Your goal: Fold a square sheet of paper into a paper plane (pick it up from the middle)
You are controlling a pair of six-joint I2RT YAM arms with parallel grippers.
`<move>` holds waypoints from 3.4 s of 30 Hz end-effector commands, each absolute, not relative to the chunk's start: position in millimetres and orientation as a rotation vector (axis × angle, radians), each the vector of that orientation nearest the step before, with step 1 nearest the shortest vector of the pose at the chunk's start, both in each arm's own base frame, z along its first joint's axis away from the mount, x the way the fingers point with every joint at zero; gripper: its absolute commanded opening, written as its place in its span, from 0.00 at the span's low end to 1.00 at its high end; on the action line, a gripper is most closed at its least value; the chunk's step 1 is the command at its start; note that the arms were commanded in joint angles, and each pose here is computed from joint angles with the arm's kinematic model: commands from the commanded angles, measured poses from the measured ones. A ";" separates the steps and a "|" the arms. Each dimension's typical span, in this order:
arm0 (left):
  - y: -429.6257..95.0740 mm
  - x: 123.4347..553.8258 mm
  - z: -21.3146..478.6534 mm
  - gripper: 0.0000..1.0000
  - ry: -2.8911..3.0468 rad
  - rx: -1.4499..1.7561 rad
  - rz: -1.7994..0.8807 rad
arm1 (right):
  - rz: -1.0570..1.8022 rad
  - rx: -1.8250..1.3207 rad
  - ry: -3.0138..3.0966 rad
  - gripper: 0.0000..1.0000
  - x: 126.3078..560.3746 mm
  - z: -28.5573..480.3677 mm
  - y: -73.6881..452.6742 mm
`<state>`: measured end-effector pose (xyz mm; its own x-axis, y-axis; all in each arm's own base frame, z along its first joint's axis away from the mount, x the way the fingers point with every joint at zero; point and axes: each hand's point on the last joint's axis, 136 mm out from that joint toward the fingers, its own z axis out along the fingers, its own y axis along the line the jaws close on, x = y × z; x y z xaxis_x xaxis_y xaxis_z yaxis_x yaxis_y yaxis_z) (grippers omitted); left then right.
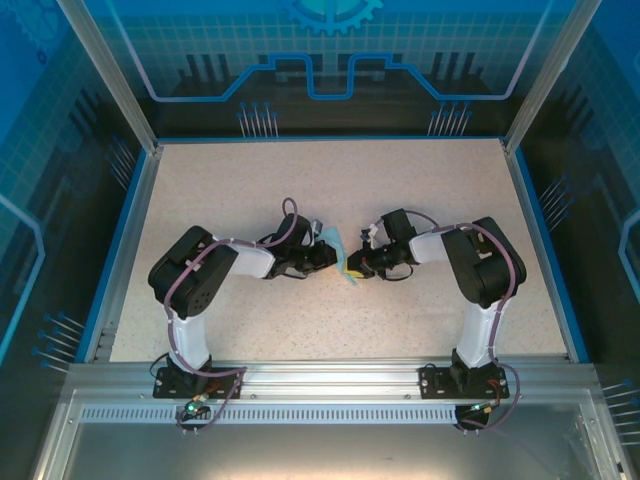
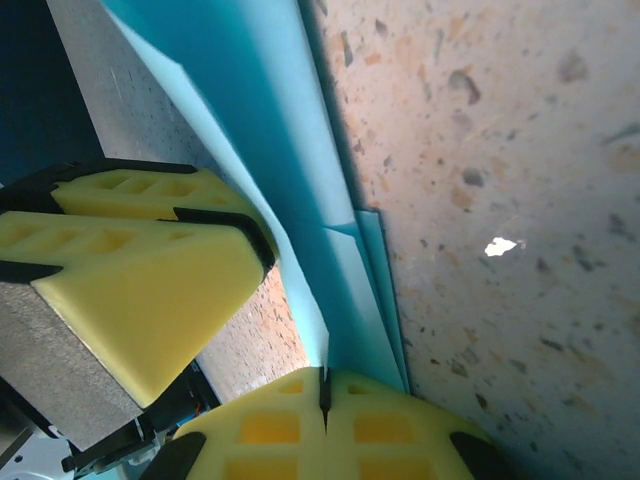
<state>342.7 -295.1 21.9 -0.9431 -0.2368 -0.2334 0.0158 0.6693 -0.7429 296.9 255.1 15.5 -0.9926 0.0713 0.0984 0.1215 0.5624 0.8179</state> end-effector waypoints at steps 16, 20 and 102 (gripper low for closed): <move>-276.7 337.7 -18.9 0.16 2.780 -0.340 -0.913 | -1.417 -0.062 -2.790 0.25 293.7 30.5 246.6; -273.8 335.9 -22.7 0.16 2.804 -0.354 -0.884 | -1.401 0.024 -2.873 0.34 293.4 42.5 240.6; -285.6 344.3 -0.8 0.18 2.768 -0.324 -0.960 | -0.820 0.490 -3.226 0.12 271.2 19.6 247.3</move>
<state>348.3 -294.1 16.5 -0.9556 -0.2592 -0.1398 -0.0995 0.7308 -0.6752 276.5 244.3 22.4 -0.9204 -0.2195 -0.3235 -0.3460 0.8426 0.4126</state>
